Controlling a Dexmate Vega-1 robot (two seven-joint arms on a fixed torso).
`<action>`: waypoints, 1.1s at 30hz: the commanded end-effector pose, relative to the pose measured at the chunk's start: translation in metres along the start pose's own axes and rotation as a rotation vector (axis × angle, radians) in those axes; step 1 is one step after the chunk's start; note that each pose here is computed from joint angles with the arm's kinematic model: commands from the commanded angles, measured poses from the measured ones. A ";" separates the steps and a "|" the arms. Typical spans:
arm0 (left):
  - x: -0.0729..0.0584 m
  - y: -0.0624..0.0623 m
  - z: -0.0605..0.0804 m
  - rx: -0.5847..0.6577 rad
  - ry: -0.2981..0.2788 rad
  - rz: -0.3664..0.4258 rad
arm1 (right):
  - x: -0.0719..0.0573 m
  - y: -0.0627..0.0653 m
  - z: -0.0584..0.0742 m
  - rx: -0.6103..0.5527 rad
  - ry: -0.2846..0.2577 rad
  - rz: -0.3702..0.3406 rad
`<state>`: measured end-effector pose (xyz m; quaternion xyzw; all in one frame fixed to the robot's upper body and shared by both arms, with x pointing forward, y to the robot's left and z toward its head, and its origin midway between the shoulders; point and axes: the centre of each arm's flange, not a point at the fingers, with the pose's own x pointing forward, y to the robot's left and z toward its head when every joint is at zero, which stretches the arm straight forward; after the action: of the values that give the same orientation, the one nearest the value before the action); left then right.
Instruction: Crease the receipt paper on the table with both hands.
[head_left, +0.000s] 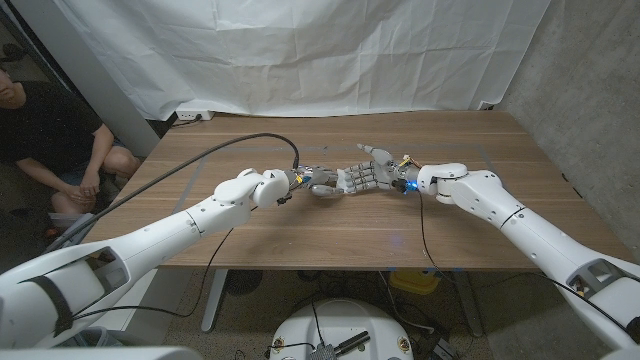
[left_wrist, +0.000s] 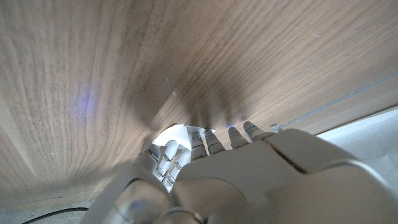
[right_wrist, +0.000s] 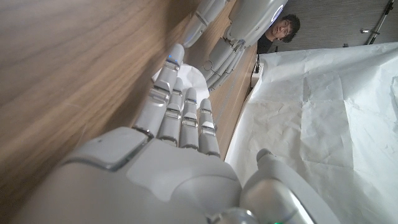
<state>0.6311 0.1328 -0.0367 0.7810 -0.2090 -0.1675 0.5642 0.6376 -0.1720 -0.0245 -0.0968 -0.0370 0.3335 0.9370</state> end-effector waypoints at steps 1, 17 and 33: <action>0.000 0.000 0.000 0.002 -0.006 0.005 | 0.004 0.006 0.004 -0.047 0.018 -0.011; -0.013 0.009 -0.012 -0.044 0.039 0.070 | 0.007 0.008 0.010 -0.091 0.090 -0.003; -0.039 0.030 -0.033 -0.051 0.094 0.230 | 0.009 0.012 0.016 -0.132 0.117 -0.021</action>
<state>0.6187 0.1590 -0.0135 0.7552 -0.2382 -0.1083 0.6011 0.6361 -0.1577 -0.0150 -0.1600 -0.0097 0.3228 0.9328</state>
